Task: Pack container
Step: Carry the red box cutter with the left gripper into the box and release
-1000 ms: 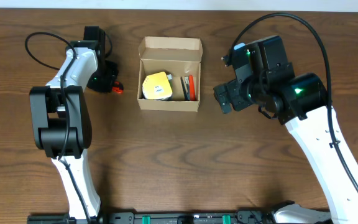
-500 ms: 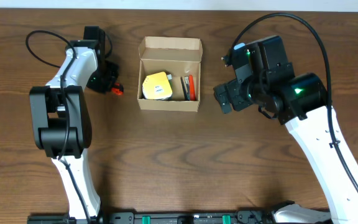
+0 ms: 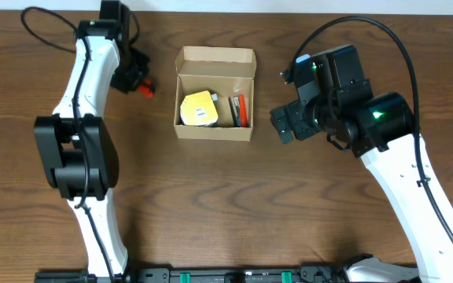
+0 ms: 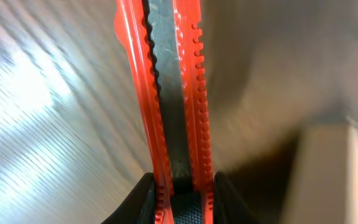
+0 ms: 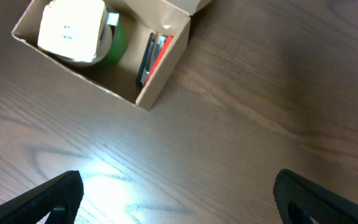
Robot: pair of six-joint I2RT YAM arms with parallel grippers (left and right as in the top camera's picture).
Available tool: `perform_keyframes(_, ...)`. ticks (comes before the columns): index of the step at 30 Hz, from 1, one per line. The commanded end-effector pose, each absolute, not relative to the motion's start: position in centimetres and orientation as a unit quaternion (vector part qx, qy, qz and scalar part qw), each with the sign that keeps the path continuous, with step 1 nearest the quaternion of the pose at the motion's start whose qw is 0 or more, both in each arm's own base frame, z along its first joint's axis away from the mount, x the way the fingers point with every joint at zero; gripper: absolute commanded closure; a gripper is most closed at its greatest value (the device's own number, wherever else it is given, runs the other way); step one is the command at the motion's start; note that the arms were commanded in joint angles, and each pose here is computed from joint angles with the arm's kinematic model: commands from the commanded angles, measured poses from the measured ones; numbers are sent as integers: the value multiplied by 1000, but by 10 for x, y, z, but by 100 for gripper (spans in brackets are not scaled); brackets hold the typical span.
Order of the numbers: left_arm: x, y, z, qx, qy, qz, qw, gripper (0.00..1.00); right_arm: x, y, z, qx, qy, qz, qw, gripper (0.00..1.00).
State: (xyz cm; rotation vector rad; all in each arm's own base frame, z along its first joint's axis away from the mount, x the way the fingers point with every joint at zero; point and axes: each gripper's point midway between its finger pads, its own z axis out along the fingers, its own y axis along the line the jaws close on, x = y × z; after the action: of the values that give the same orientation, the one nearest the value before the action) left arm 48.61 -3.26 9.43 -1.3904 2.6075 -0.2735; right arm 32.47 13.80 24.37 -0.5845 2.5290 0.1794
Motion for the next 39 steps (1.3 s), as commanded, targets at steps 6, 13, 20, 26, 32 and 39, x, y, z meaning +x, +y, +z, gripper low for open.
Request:
perform_keyframes(6, 471, -133, 164, -475, 857, -168, 110, 94, 325, 136, 242, -219, 937, 64, 265, 1)
perform_keyframes(13, 478, -213, 173, -447, 855, -224, 142, 94, 325, 136, 242, -219, 937, 64, 265, 1)
perform_keyframes(20, 472, -239, 160, -552, 792, -240, 96, 94, 325, 136, 242, -218, 937, 64, 265, 1)
perform_keyframes(26, 472, -234, 150, -577, 779, -228, 94, 94, 325, 136, 242, -219, 937, 64, 265, 1)
perform_keyframes(32, 475, -229, 129, -584, 780, -203, 97, 94, 325, 136, 242, -219, 937, 64, 265, 1)
perform_keyframes(39, 476, -227, 118, -606, 766, -195, 90, 94, 325, 136, 242, -218, 937, 64, 265, 1)
